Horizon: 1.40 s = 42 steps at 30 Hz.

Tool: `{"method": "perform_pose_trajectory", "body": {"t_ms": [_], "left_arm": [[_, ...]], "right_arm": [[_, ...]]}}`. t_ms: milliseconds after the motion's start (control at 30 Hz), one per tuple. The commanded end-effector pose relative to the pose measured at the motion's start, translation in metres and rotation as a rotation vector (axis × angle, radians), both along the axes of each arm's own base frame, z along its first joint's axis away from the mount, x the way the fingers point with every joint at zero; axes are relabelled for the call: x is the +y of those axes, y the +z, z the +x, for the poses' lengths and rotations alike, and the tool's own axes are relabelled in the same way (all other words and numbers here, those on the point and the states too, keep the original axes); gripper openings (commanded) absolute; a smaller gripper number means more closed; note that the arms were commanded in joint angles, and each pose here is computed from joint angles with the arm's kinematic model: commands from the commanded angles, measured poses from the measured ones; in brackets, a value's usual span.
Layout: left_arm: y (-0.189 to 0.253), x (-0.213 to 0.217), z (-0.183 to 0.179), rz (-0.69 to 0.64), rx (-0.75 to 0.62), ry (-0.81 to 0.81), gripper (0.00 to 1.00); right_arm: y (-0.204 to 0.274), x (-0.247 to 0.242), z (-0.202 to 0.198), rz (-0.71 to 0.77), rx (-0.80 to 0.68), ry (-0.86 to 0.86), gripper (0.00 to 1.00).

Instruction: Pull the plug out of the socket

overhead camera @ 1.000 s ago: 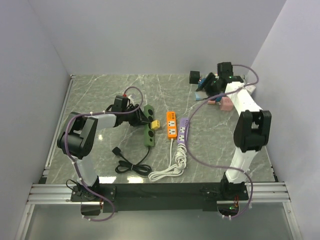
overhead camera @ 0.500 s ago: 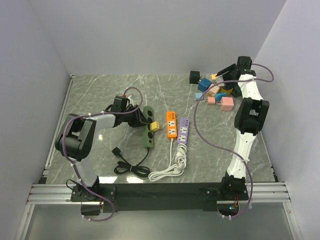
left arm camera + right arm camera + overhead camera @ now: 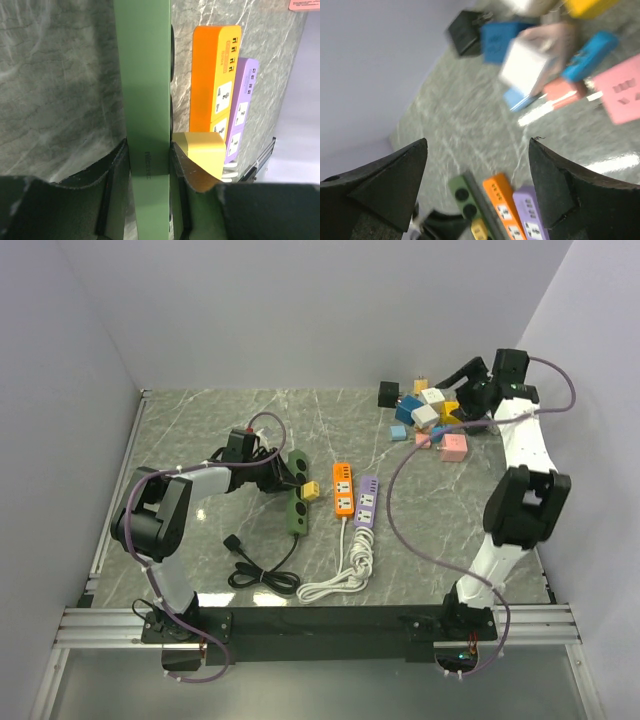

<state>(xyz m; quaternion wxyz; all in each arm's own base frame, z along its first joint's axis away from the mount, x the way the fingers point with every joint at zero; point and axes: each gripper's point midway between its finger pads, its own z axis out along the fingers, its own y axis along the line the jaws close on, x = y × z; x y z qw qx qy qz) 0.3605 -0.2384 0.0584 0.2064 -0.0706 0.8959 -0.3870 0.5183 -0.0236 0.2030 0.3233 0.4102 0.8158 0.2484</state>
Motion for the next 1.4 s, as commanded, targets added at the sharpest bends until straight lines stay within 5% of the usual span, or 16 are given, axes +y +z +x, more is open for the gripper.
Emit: {"method": "perform_pose_trajectory", "body": {"t_ms": [0, 333, 933, 1300, 1367], "left_arm": [[0.035, -0.015, 0.018, -0.074, -0.103, -0.040, 0.01], [0.046, -0.022, 0.018, -0.118, -0.108, -0.056, 0.01], [0.055, -0.023, 0.016, -0.147, -0.121, -0.049, 0.01], [0.053, -0.025, 0.009, -0.159, -0.108, -0.084, 0.01], [0.047, -0.024, 0.008, -0.143, -0.100, -0.083, 0.01]], "right_arm": [[0.035, 0.065, -0.034, -0.045, -0.123, 0.279, 0.88], [-0.036, 0.251, -0.137, 0.018, -0.055, 0.882, 0.87], [-0.121, 0.351, -0.179, 0.001, 0.120, 1.114, 0.77], [-0.129, 0.367, -0.165, 0.034, 0.104, 1.146, 0.29], [-0.126, 0.367, -0.163, 0.027, 0.094, 1.156, 0.10]]}}
